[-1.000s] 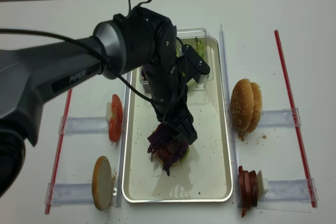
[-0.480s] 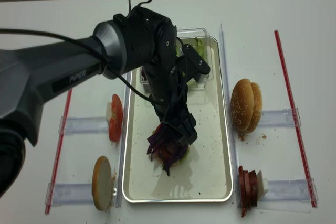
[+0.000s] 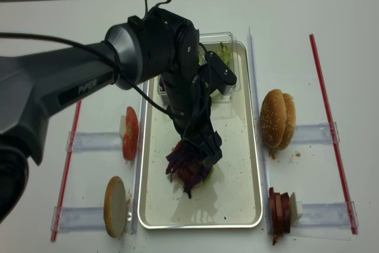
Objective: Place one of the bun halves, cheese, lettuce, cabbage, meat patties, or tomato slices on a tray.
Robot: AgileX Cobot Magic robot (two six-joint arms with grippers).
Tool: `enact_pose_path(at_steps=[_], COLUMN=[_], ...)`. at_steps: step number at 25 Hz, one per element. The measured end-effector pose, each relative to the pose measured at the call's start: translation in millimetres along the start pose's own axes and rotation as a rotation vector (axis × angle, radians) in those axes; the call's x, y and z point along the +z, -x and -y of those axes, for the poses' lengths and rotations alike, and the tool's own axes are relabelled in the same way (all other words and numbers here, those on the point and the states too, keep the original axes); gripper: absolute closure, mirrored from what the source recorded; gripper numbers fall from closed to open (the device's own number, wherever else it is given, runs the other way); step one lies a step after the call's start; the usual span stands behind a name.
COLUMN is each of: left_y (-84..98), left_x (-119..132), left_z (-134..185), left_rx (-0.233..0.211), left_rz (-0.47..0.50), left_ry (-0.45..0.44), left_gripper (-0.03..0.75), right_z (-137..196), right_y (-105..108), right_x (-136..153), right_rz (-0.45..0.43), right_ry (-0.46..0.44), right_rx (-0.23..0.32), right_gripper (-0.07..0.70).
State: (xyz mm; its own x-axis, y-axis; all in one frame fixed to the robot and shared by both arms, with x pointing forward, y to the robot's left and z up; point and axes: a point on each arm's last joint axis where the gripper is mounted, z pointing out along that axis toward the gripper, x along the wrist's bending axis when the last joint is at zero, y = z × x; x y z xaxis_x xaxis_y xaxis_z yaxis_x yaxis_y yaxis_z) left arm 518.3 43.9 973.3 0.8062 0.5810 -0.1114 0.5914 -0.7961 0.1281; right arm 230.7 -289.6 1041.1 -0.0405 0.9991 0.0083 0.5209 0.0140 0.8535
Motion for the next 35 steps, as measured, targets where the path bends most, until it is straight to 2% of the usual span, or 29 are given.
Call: enact_pose_path(at_steps=[7, 14, 20, 25, 35], left_y=[0.4, 1.3, 2.7, 3.2, 3.4], left_x=[0, 0, -4, -22, -60], left_z=[1, 4, 6, -5, -28], left_rx=[0.0, 0.0, -0.026, -0.027, -0.055], left_rz=[0.005, 0.014, 0.027, 0.024, -0.001], left_ry=[-0.015, -0.045, -0.088, -0.058, 0.073], left_gripper=[0.097, 0.09, 0.089, 0.089, 0.089], right_z=[0, 0, 0, 0, 0], right_y=[0, 0, 0, 0, 0], right_x=[0, 0, 0, 0, 0], right_rz=[0.0, 0.0, 0.0, 0.0, 0.0], right_ry=[0.0, 0.0, 0.0, 0.0, 0.0], right_rx=[0.0, 0.002, 0.002, 0.002, 0.006], right_gripper=[0.595, 0.595, 0.595, 0.595, 0.595])
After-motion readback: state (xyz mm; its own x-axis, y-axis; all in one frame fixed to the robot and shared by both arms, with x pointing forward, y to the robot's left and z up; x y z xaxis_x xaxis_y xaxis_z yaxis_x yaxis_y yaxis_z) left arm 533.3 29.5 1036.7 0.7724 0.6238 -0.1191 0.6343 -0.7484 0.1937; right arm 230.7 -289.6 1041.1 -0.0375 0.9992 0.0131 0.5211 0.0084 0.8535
